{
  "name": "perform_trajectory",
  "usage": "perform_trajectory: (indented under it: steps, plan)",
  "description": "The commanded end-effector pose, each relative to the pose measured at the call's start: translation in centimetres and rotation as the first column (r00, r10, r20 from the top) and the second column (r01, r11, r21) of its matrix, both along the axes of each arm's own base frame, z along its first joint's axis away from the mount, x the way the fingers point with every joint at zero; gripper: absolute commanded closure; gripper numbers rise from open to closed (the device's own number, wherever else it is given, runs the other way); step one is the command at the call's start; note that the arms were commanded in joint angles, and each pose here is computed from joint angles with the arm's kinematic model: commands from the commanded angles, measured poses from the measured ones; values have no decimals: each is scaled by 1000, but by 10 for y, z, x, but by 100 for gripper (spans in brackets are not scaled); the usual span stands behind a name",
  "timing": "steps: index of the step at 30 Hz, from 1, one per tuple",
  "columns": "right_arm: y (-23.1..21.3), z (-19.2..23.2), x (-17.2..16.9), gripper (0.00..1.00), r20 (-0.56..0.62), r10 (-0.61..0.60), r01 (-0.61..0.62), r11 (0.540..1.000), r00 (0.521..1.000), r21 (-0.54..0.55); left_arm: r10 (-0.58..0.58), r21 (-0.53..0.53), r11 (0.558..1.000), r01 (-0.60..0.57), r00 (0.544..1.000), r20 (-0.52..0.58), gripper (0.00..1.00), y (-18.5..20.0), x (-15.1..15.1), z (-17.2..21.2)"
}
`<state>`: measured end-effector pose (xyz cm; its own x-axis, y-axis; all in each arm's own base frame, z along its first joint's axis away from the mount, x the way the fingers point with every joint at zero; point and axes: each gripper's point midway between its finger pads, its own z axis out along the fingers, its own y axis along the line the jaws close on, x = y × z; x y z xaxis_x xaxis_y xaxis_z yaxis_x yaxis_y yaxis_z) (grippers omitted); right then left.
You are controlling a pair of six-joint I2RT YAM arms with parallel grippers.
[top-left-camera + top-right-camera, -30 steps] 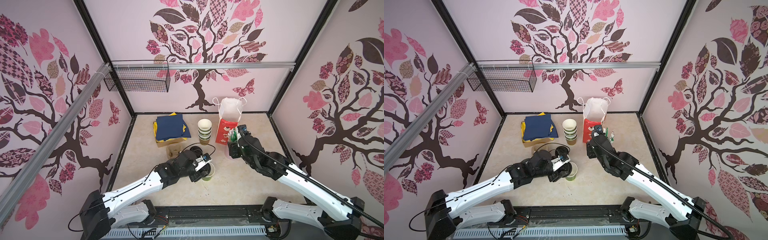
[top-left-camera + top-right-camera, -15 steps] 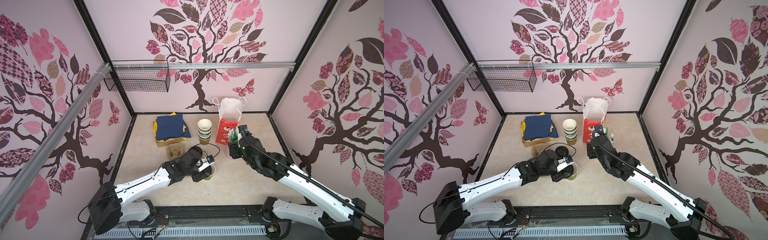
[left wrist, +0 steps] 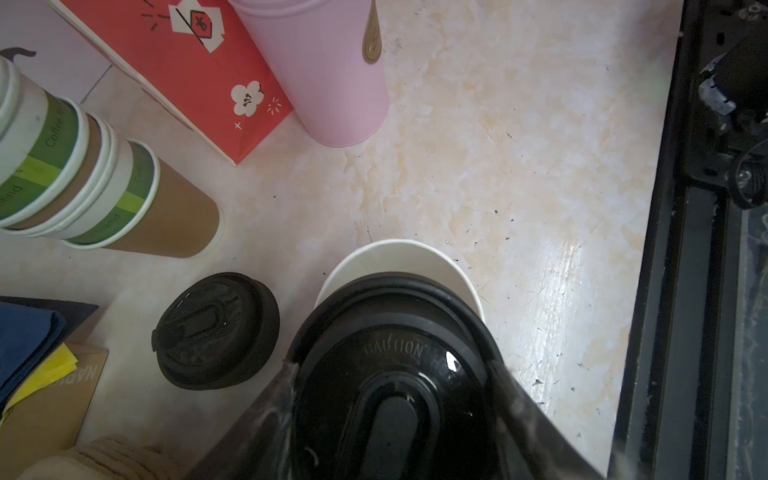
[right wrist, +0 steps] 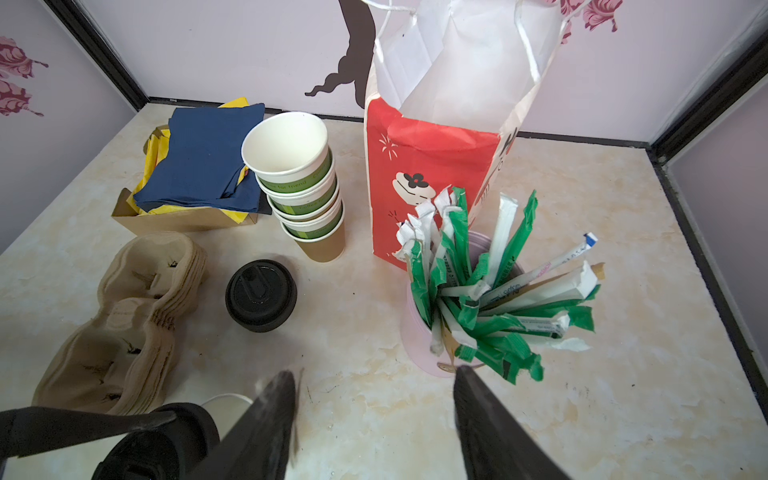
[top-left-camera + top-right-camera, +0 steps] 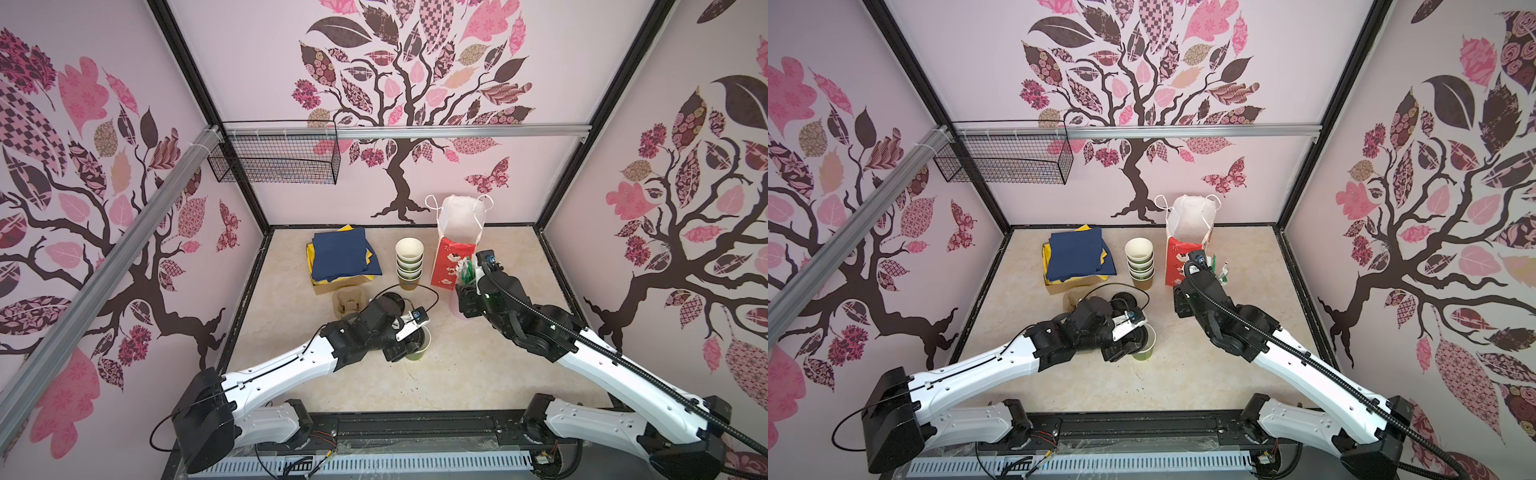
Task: Pack the takeout coffee
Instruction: 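Press the black lid down onto the white cup rim with the left gripper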
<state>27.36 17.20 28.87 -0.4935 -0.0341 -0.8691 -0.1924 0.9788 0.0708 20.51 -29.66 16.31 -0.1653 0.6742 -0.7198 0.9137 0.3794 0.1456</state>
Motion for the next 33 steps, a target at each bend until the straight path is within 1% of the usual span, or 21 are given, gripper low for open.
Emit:
perform_trajectory:
  steps: [1, 4, 9, 14, 19, 25, 33]
  plan:
    - [-8, 1, -4, 36, -7, -16, 16, 1000, 1000, 6, 0, -66, 998, 1, 1000, 27, 33, -13, 7, 28]
    - [-8, 2, -4, 36, -5, -16, 16, 1000, 1000, 5, -16, -57, 998, 17, 999, 28, 34, -20, 11, 28]
    - [-11, 5, -5, 36, 0, -21, 21, 1000, 1000, 4, -45, -10, 999, 45, 999, 11, 34, -26, 12, 19]
    - [-13, 6, -6, 36, 3, -26, 26, 1000, 1000, 2, -72, 45, 996, 73, 997, -8, 34, -25, 11, 10]
    - [-12, 6, -5, 36, 2, -23, 23, 1000, 1000, 1, -85, 76, 993, 85, 996, -15, 33, -25, 12, 6]
    - [-11, 5, -5, 36, 1, -21, 21, 1000, 1000, -2, -92, 105, 990, 93, 996, -19, 33, -26, 14, 1]
    - [-12, 5, -5, 36, 2, -25, 25, 1000, 1000, 0, -101, 116, 988, 104, 994, -31, 33, -30, 15, -2]
